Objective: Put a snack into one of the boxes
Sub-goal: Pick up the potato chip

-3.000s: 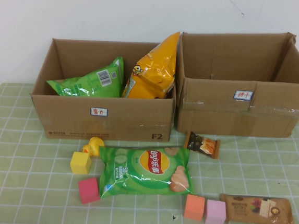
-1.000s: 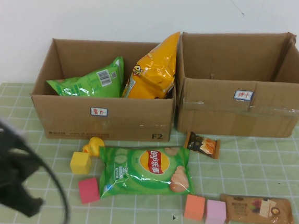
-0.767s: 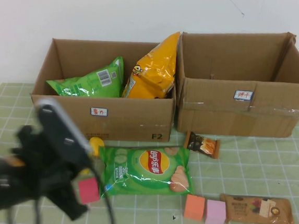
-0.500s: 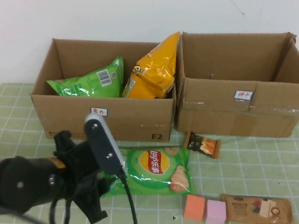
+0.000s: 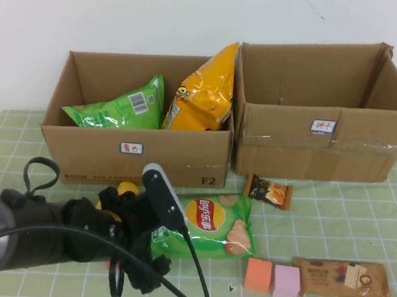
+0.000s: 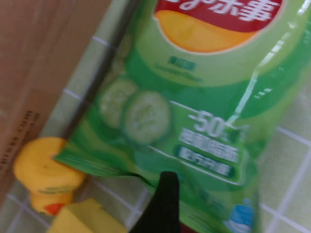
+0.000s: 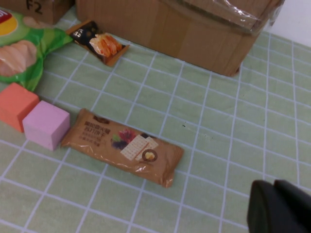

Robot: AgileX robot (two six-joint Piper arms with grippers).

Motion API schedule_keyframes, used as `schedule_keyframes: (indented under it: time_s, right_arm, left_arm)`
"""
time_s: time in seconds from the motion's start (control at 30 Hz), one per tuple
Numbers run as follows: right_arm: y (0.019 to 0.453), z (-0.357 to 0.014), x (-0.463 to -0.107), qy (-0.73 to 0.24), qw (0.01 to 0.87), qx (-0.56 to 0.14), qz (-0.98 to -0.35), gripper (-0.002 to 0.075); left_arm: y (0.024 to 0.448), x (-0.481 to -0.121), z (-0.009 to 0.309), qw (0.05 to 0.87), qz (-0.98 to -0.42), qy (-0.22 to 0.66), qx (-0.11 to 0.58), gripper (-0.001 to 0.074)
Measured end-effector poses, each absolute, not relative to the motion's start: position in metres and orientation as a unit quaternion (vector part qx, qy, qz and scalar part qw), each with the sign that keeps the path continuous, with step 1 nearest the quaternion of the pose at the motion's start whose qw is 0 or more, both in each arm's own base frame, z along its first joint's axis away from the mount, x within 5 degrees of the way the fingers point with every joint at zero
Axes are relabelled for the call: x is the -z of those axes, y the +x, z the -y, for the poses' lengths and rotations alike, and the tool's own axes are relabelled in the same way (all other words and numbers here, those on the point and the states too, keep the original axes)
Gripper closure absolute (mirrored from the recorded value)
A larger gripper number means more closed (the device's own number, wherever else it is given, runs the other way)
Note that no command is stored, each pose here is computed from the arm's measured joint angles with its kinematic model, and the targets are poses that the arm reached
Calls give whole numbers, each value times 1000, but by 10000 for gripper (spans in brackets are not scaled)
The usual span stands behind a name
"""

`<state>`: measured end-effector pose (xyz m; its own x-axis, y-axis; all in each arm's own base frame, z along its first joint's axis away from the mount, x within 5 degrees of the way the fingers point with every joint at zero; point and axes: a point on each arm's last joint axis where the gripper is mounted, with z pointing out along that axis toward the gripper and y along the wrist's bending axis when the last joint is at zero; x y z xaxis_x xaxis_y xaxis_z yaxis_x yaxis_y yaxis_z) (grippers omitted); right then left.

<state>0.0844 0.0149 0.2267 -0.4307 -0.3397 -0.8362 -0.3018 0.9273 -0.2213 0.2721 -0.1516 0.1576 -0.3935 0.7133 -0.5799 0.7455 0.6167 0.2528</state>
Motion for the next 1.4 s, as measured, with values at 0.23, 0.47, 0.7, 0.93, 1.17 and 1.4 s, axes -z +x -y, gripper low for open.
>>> schedule_keyframes:
  time_s: [0.23, 0.47, 0.7, 0.93, 1.17, 1.4]
  right_arm:
    - [84, -15, -227, -191, 499, 20, -845, 728]
    - [85, -15, -227, -191, 500, 20, -844, 728]
    - [85, -15, -227, -191, 500, 20, -844, 728]
    - [85, -15, -227, -191, 500, 20, -844, 728]
    - [85, -15, -227, -191, 500, 20, -844, 728]
    - [85, -15, -227, -191, 500, 20, -844, 728]
  left_arm:
    - [277, -151, 158, 356, -811, 465, -10, 50]
    - [277, -124, 173, 342, -774, 531, -45, 50]
    - [285, -111, 171, 353, -759, 540, -87, 51]
    - [288, -99, 172, 350, -754, 546, -103, 62]
    - [295, -98, 170, 375, -757, 519, -131, 356]
    - [294, -103, 172, 389, -763, 497, -140, 599]
